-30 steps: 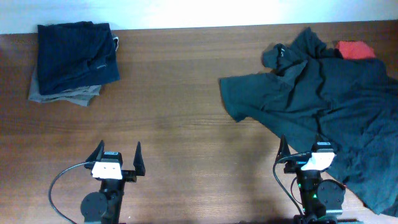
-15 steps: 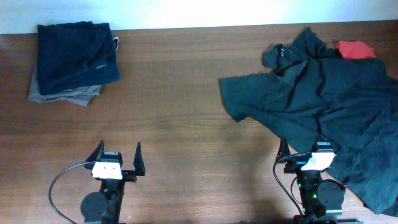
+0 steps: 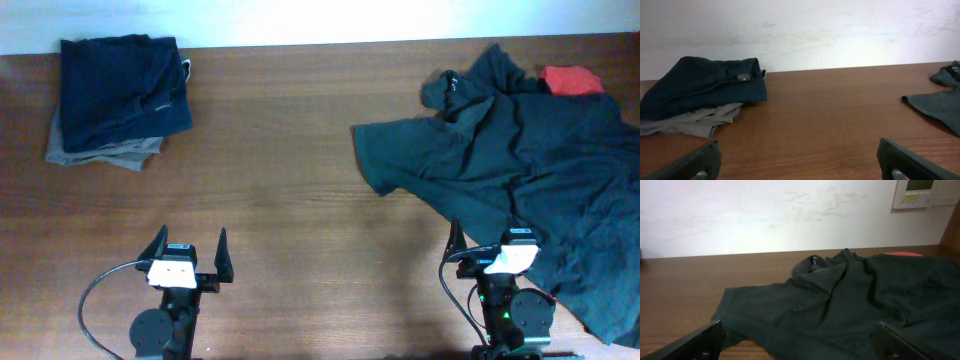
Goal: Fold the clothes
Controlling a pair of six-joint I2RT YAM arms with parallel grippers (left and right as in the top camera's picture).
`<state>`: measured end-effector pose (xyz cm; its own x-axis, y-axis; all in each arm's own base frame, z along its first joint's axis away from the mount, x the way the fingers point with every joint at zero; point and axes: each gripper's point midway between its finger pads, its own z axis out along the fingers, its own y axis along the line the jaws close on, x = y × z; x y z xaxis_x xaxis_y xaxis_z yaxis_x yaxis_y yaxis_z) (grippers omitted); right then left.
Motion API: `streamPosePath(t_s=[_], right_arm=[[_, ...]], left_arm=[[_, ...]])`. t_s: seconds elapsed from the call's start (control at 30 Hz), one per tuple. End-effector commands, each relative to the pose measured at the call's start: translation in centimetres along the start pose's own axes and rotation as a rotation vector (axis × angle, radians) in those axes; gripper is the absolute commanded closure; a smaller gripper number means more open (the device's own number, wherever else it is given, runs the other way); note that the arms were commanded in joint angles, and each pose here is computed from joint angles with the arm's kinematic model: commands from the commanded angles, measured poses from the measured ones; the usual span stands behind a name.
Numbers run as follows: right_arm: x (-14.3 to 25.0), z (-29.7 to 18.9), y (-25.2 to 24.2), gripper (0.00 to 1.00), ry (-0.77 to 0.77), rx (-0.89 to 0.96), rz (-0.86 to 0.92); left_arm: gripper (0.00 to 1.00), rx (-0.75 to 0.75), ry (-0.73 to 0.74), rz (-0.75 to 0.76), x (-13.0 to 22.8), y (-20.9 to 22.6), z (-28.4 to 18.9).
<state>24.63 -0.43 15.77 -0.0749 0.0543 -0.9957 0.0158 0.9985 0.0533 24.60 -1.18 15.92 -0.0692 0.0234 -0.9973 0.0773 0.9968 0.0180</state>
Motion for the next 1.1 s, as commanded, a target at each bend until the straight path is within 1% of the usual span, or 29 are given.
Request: streamPosePath(t_s=[0.0, 0.37, 0.43, 0.47, 0.53, 0.6, 0.67, 0.8, 0.87, 1.07], right_arm=[[0.2, 0.0, -0.1, 0.02, 0.003, 0.006, 0.001], [0.2, 0.0, -0.1, 0.01, 0.003, 0.006, 0.0], [-0.2, 0.0, -0.7, 0.01, -0.013, 0.042, 0.001], [-0.7, 0.0, -0.9, 0.01, -0.034, 0.056, 0.001], [-2.1, -0.1, -0.3, 0.01, -0.091, 0.022, 0.02], [-3.8, -0.4, 1.2, 0.01, -0.157, -0.073, 0.078], [-5.8, -0.9, 2.2, 0.01, -0.237, -0.131, 0.086], [-8.8, -1.8, 2.4, 0.01, -0.365, -0.145, 0.075], [-9.4, -2.1, 2.3, 0.01, -0.391, -0.144, 0.074], [-9.4, -1.8, 1.7, 0.01, -0.385, -0.104, 0.056]], left_arm=[[0.01, -0.018, 0.001, -0.01, 0.1, 0.3, 0.0], [0.01, -0.018, 0.002, -0.01, 0.1, 0.3, 0.0], [0.01, -0.018, 0.002, -0.01, 0.1, 0.3, 0.0], [0.01, -0.018, 0.002, -0.01, 0.1, 0.3, 0.0], [0.01, -0.018, 0.002, -0.01, 0.1, 0.3, 0.0], [0.01, -0.018, 0.002, -0.01, 0.1, 0.3, 0.0], [0.01, -0.018, 0.002, -0.01, 0.1, 0.3, 0.0], [0.01, -0.018, 0.002, -0.01, 0.1, 0.3, 0.0], [0.01, -0.018, 0.002, -0.01, 0.1, 0.3, 0.0], [0.01, -0.018, 0.002, -0.01, 0.1, 0.3, 0.0]])
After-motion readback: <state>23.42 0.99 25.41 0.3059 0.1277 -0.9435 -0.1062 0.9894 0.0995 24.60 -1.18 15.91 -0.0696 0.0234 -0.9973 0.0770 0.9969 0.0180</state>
